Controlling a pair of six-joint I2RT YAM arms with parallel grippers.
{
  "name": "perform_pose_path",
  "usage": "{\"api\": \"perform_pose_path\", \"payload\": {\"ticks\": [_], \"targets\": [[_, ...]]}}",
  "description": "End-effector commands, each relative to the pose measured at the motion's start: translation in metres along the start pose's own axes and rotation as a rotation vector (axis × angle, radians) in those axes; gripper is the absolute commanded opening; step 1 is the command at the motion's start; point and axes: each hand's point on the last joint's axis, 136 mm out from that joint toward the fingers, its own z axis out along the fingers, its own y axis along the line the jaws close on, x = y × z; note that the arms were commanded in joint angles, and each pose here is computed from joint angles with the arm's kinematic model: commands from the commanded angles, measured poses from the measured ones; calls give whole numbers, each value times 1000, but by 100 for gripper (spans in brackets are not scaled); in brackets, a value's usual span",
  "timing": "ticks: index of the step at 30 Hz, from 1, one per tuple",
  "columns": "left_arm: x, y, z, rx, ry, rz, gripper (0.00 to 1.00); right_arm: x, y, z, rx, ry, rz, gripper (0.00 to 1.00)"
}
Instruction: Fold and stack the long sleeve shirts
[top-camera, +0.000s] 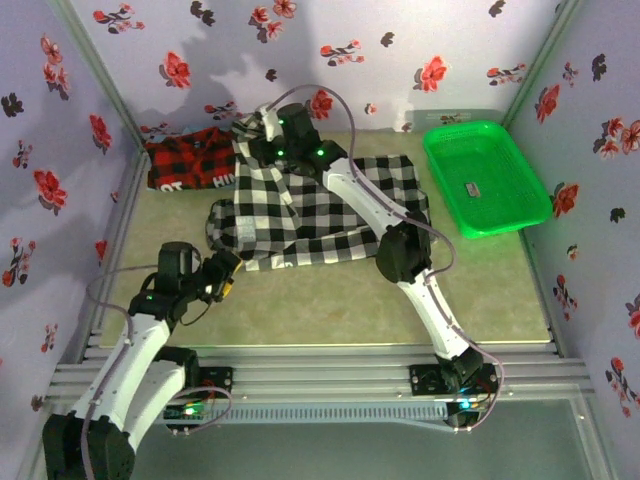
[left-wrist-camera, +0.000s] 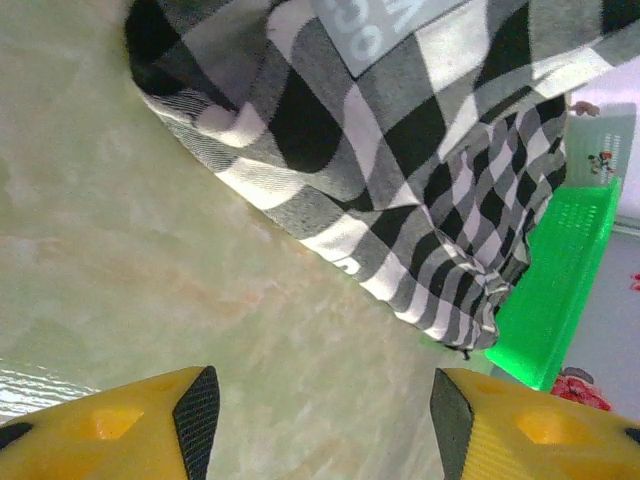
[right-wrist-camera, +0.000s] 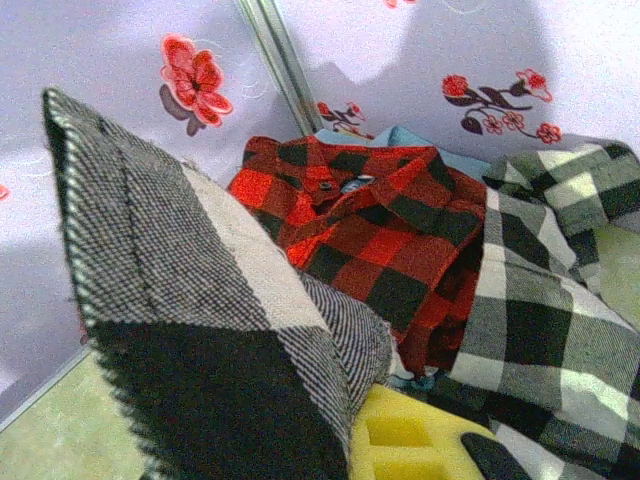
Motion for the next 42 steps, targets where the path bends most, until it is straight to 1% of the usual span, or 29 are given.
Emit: {"api": "perform_pose_path", "payload": {"ticks": [1,3,6,9,14,16,19,21,24,27,29,34,38,39,41,42], "targets": [[-5,2,1,9,-38,-15,61,-26,22,-8,-81,-69,-60,0],[-6,4,2,0,-41,-16,60,-21,31,-13,-113,-39,-56,0],[-8,2,2,-3,-50,-6,61,-9,41,-26,-113,21,-81,0],[-12,-1,0,-10,-59,5,61,13,50,-45,-133,83,-98,0],[-17,-2,-3,-22,-70,10,61,59,61,-89,-167,178,-101,0],[-20,-1,-3,-23,-82,6,61,81,69,-108,-203,222,-95,0],[-24,-2,-4,-25,-93,2,61,114,71,-134,-208,295,-97,0],[-26,-3,-4,-28,-96,4,61,135,69,-147,-199,340,-97,0],[-29,-7,-2,-32,-92,20,61,156,75,-164,-214,388,-104,0],[-32,-11,0,-38,-87,34,61,182,79,-177,-213,455,-145,0],[-34,-14,1,-34,-88,37,61,198,76,-184,-190,500,-162,0],[-39,-21,5,-30,-90,43,61,236,60,-202,-124,569,-191,0],[-43,-33,9,-14,-80,58,61,259,49,-215,-80,615,-220,0],[-44,-36,10,-13,-79,66,61,265,48,-219,-74,631,-231,5],[-46,-41,12,-13,-78,84,61,279,43,-226,-43,661,-248,12],[-47,-42,13,-17,-76,87,61,287,39,-231,-22,678,-242,20]]}}
